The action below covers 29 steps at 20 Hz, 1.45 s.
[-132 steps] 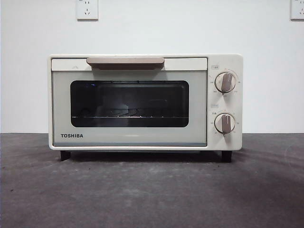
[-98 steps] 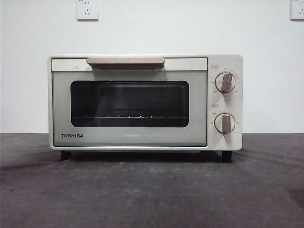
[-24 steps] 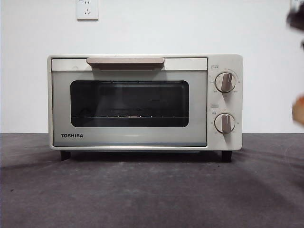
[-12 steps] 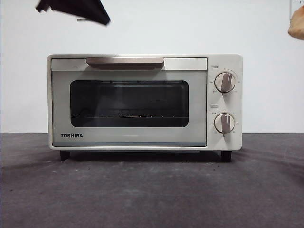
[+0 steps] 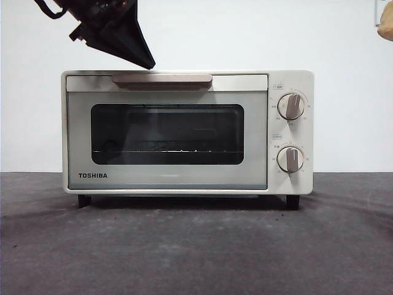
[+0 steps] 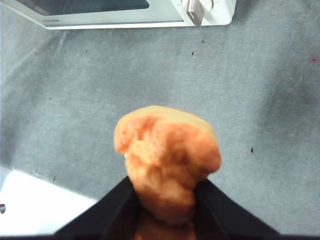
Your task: The left arm flap open the oven, the right arm pick bread and place it into oven, the left arm flap close the oven
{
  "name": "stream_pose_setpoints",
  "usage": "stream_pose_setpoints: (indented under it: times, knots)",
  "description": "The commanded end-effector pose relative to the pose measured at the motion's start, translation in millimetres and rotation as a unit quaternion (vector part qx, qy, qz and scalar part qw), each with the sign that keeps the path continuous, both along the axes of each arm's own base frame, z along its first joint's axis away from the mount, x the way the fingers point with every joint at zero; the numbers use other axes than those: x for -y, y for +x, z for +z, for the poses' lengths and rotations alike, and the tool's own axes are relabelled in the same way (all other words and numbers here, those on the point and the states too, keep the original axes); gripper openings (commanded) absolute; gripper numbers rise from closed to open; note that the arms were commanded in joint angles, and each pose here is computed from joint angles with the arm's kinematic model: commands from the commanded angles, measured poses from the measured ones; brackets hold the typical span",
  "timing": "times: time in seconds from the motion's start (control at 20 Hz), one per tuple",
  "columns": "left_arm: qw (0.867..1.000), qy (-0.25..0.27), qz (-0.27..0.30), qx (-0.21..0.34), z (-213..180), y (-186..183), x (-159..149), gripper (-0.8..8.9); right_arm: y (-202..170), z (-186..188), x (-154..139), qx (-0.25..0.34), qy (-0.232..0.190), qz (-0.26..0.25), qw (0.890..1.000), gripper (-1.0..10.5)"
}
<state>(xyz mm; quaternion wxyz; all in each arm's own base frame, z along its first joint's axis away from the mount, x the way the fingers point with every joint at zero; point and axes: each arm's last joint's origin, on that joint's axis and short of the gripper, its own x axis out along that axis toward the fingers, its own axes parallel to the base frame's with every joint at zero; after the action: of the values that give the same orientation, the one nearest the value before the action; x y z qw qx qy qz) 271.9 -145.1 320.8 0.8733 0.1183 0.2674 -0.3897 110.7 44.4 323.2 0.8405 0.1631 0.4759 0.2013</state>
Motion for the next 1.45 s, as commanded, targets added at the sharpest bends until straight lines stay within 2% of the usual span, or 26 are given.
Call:
stream_pose_setpoints:
  times: [0.05,0.4,1.1,1.45]
  knots:
    - [1.000,0.004,-0.005,0.001,-2,7,5,0.16,1,5,-1,0.010,0.000,0.005,1.000,1.3]
    - [0.999,0.020,-0.005,-0.031,-10,7,6,0.16,1,5,-1,0.010,0.000,0.005,1.000,1.3]
    - [0.992,0.064,-0.028,-0.110,-17,-18,13,0.16,1,4,-1,0.009,-0.001,0.006,1.000,1.3]
    - [0.989,0.089,-0.035,-0.110,-21,-32,22,0.15,-1,4,0,0.002,-0.003,0.007,1.000,1.3]
